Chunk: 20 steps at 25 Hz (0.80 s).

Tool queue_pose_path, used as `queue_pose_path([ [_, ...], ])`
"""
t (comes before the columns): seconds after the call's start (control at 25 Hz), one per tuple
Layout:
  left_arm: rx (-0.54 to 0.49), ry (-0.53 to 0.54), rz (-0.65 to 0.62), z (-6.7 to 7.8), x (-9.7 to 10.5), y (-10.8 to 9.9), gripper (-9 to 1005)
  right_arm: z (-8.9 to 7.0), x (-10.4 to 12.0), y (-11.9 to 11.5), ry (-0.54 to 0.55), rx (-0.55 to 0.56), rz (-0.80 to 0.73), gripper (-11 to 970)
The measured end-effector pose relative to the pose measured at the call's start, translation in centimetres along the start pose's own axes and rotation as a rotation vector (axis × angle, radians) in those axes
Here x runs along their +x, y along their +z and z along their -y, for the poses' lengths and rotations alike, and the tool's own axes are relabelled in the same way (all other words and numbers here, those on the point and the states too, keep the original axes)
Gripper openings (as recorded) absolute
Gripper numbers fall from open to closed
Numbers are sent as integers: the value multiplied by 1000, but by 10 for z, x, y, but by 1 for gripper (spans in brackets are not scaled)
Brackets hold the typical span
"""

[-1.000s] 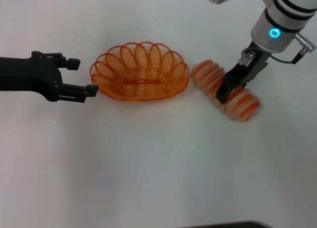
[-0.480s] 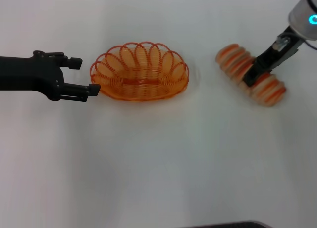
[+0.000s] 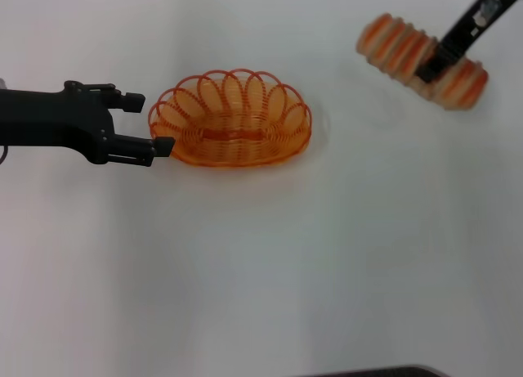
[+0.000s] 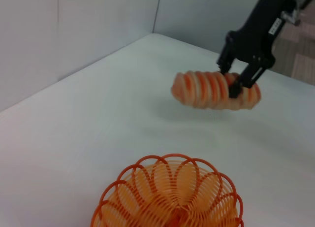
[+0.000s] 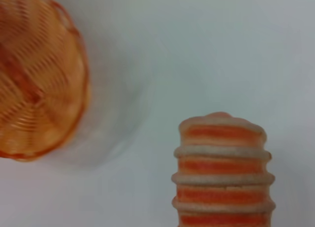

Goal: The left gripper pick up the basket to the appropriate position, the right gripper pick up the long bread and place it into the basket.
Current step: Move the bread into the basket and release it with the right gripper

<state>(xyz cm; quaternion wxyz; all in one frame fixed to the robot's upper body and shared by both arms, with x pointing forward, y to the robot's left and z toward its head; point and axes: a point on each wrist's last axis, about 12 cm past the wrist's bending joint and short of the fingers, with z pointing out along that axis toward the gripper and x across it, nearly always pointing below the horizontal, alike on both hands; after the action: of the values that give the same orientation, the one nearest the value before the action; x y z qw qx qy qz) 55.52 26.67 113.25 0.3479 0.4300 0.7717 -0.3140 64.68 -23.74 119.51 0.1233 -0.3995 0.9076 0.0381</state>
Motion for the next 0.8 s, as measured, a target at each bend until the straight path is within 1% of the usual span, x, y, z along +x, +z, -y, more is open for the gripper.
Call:
queue_pose_path([
  [0.16,9,-3,10,0,-1,2,885,-15,-29,-11,-198,-3,36,447],
  [0.32,14,1,9,1,-2,1,885,-33,-58,-21,-379,-6,79,415],
  [0.52,10,1,6,0,-1,-2,885,-65,-82,-29,-581,-83,109,394],
  [0.6,8,0,4,0,0,-2,885,-76,-90,-29,-635,-100,114,386],
  [0.64,8,-1,3,0,0,-3,885,-84,-94,-29,-666,-117,116,381],
  [0.68,7,-1,0,0,0,-3,885,-84,-94,-29,-666,-117,116,377],
  [0.8,6,-3,-3,0,1,-3,885,-95,-96,-28,-699,-158,120,356],
])
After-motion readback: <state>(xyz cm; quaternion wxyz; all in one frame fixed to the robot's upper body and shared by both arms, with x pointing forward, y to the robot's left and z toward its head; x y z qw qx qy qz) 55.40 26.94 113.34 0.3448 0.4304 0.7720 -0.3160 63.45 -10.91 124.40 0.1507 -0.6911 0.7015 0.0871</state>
